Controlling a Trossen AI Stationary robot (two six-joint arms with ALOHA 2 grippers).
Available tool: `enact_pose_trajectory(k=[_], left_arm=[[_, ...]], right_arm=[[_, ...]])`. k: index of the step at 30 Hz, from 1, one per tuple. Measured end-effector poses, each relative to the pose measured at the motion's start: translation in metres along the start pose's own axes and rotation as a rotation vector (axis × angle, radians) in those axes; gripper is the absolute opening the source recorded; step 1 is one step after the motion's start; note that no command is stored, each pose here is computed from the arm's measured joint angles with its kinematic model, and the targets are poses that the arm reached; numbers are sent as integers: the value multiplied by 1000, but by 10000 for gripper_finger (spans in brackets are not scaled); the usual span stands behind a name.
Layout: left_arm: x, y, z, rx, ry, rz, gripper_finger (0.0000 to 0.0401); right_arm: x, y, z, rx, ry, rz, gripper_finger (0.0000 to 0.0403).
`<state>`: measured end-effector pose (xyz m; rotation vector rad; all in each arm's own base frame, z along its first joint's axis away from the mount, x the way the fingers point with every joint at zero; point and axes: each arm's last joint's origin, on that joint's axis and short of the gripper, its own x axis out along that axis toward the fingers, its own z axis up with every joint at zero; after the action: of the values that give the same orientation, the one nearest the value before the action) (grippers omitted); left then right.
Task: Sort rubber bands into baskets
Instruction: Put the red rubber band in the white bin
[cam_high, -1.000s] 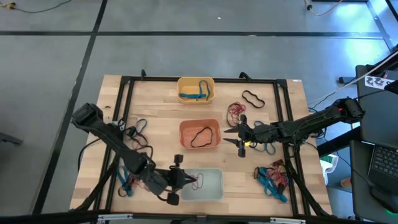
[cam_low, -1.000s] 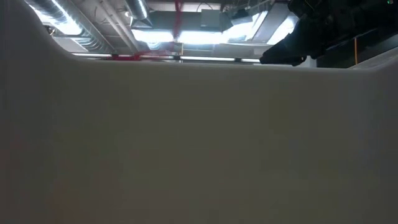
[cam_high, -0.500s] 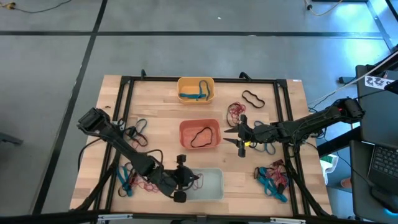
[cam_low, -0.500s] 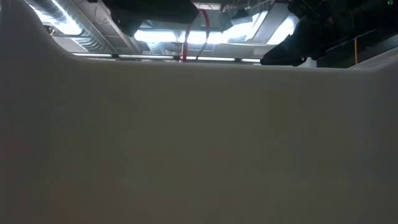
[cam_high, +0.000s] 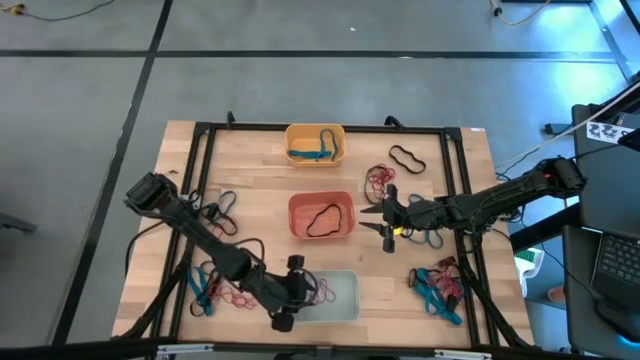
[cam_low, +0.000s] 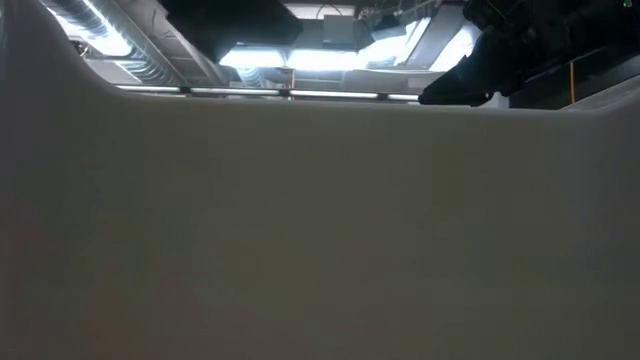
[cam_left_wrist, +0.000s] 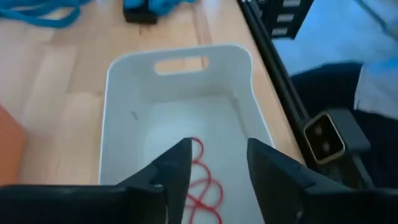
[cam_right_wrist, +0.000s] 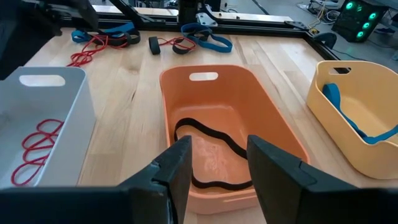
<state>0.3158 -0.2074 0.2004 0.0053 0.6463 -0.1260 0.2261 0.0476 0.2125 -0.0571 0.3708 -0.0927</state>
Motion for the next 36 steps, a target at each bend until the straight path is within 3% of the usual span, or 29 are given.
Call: enact_pose_trajectory(k=[12,19,29,36], left_arm=[[-31,-25,9,-13,241,46,164],[-50,-43,1,-49,328,64,164],[-68,-50,-32,-152,477,192,164],[-63,-48,-61,-181,547,186,164]], right_arm=[[0,0,0,1,0,0,156],[0,0,0,1,0,0,156],[0,0,0,18,-1,0,156],[0,0,0,18,0,0,156]])
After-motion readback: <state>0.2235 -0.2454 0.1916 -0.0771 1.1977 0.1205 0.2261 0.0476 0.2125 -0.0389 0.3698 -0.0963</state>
